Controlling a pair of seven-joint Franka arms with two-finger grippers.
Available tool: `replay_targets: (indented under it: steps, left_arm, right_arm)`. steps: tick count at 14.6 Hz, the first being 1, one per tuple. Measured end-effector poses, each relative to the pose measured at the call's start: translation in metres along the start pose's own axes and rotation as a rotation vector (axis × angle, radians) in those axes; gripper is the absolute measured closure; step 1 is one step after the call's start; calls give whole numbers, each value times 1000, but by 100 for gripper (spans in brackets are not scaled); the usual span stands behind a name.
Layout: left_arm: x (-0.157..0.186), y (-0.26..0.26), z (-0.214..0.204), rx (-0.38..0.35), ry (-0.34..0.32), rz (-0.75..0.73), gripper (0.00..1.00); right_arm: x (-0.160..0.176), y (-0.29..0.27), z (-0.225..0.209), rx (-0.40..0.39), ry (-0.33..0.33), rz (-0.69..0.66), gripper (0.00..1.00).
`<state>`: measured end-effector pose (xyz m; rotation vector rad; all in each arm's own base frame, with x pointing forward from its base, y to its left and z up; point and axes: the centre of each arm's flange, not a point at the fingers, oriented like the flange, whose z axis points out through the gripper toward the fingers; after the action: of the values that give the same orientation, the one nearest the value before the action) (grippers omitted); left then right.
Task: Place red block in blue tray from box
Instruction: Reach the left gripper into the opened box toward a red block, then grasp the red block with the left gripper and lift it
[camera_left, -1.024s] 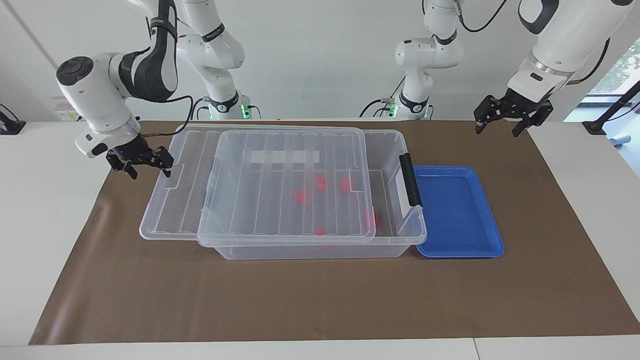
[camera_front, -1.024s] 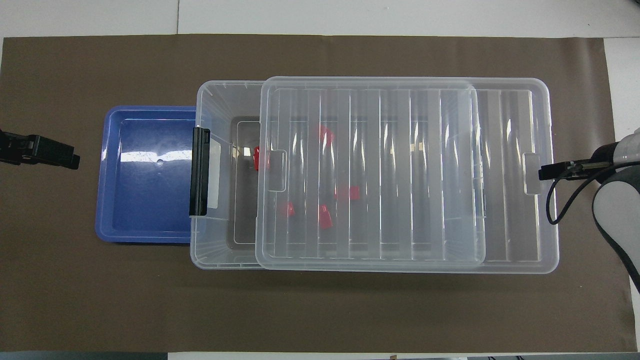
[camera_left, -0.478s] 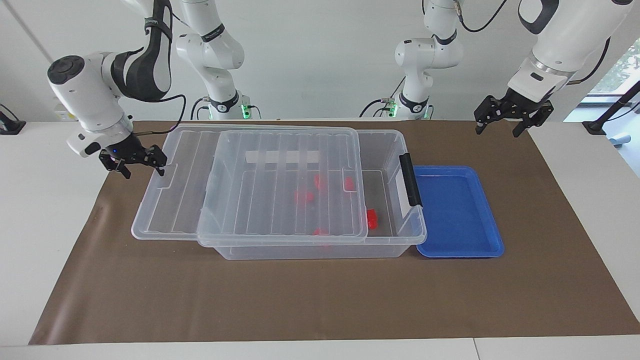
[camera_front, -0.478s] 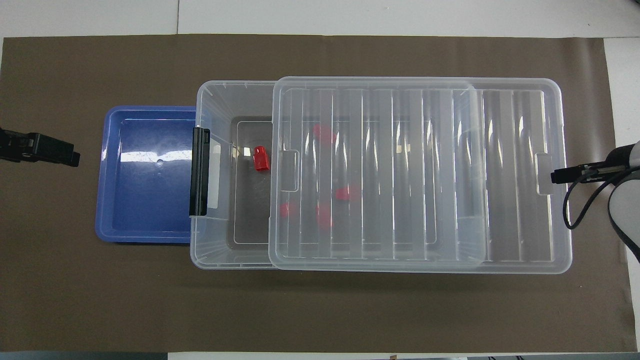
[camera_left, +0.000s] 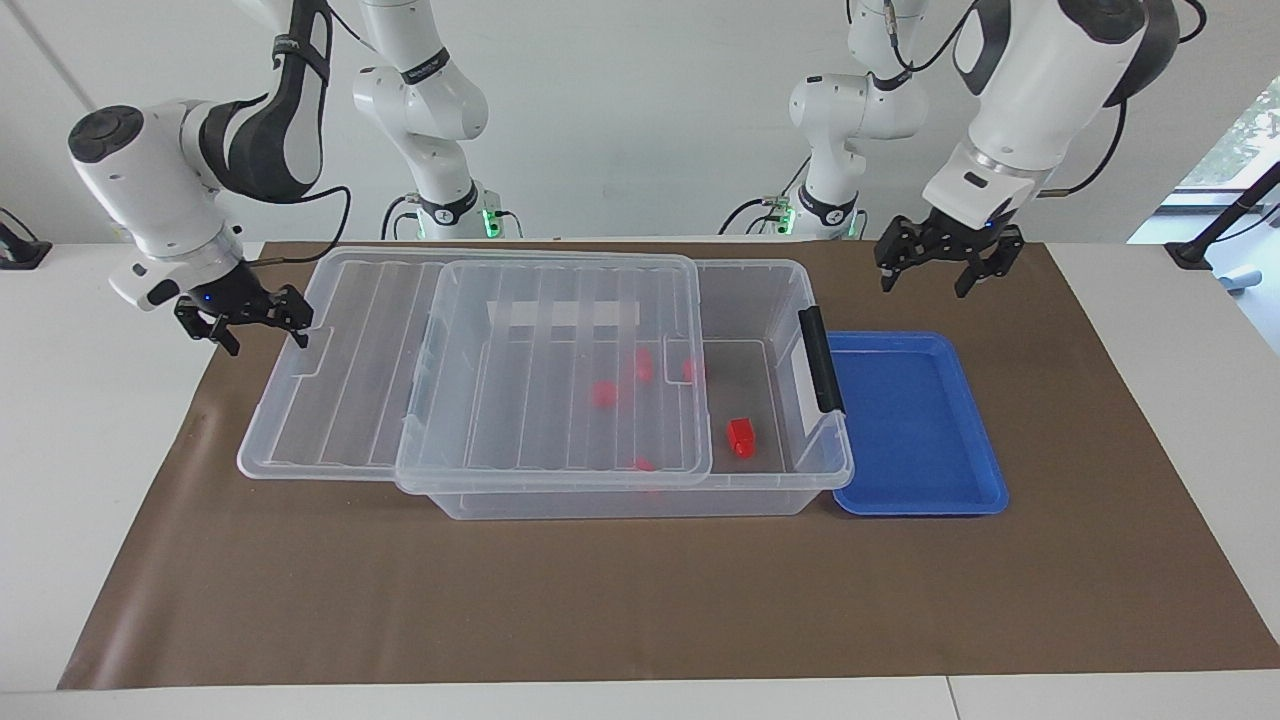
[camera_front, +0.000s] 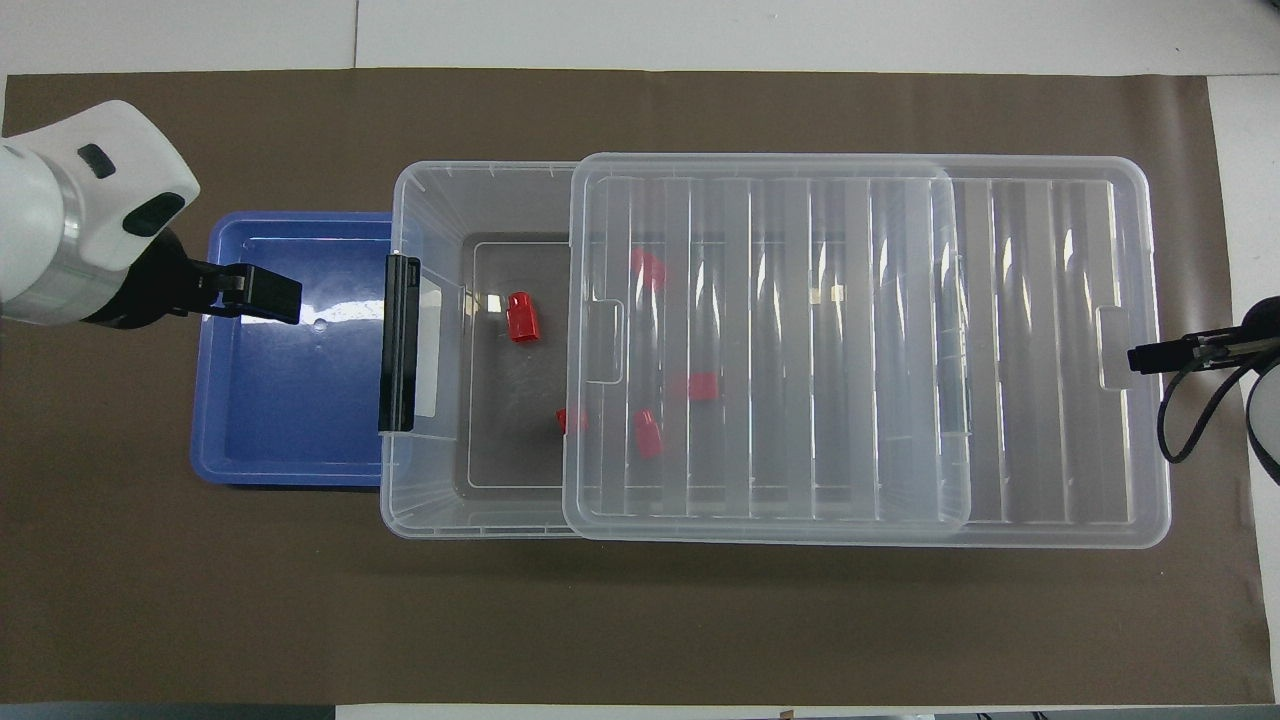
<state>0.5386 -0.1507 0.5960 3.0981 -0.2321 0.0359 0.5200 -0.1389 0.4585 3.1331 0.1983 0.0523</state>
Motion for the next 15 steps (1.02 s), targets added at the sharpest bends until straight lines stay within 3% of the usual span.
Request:
replay_targets:
  steps: [4, 9, 15]
  left_arm:
    - [3, 49, 34, -13, 48, -29, 0]
    - [9, 126, 119, -26, 51, -78, 0]
    - [29, 144, 192, -34, 64, -97, 5]
  right_arm:
    - [-6, 19, -3, -7, 8, -32, 0]
    - [-10, 28, -3, -10, 12, -29, 0]
    - [-4, 23, -13, -15, 20, -43, 0]
